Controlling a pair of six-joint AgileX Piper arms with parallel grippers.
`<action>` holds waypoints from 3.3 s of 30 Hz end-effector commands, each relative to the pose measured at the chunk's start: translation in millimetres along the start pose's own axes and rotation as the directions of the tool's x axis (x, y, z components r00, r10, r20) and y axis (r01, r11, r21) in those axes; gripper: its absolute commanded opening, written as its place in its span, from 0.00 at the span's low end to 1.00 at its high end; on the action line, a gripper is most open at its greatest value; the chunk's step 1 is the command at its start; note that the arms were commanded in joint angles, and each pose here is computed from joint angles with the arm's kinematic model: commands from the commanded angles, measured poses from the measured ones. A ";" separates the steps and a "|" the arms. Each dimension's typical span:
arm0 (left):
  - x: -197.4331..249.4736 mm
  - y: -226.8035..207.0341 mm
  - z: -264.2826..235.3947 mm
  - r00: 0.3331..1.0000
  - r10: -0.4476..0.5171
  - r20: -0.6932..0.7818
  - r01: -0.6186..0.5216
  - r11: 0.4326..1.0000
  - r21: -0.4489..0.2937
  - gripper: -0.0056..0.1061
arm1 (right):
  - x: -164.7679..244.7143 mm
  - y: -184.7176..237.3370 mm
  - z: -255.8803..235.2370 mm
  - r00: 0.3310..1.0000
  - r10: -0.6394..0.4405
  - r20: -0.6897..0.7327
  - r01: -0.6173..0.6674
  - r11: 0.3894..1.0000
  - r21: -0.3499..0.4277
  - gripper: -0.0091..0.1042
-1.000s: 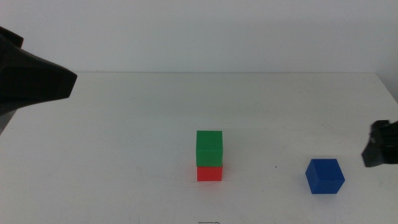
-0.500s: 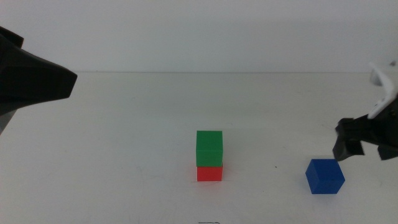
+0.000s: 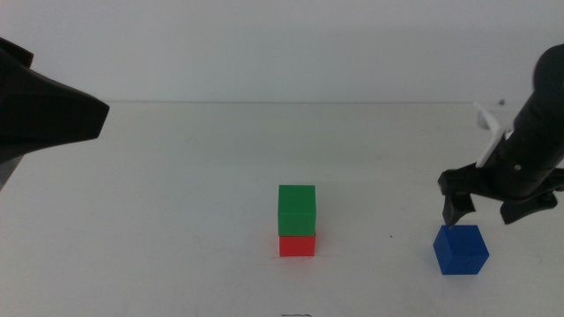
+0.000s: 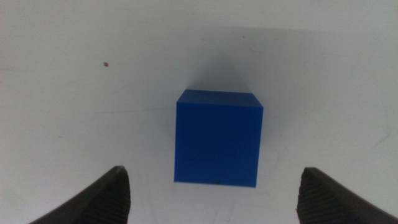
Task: Stack red cubes first, then green, then blue cubes in a specific spot.
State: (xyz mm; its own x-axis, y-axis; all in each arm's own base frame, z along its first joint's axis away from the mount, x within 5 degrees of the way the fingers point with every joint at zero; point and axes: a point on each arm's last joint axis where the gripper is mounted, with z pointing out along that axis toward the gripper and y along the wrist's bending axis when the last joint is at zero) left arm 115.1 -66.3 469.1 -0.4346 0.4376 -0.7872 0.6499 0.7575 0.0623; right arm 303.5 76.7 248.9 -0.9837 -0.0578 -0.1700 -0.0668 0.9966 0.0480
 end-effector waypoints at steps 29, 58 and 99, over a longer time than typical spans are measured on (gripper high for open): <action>-9.5 -0.6 -8.7 0.995 0.001 0.100 0.000 1.000 -0.013 0.89 | -16.6 4.4 52.3 0.996 -0.017 -0.087 0.021 0.999 0.042 0.85; -9.5 -0.6 -8.7 0.995 0.001 0.100 0.000 1.000 -0.013 0.89 | -11.6 28.1 -17.1 0.991 -0.034 -0.128 0.048 0.992 0.114 0.07; -9.7 -0.4 -7.9 0.995 0.001 0.098 0.001 1.000 -0.012 0.89 | -24.2 153.8 -95.8 0.989 -0.044 0.143 0.067 0.985 -0.159 0.07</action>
State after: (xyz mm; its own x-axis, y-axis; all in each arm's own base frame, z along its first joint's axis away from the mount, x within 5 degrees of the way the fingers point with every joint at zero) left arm 115.2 -66.2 469.1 -0.4344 0.4382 -0.7869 0.6495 0.7577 0.0633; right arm 309.1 232.4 329.0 -0.9544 -0.0970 -0.2825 -0.1577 0.9669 0.2008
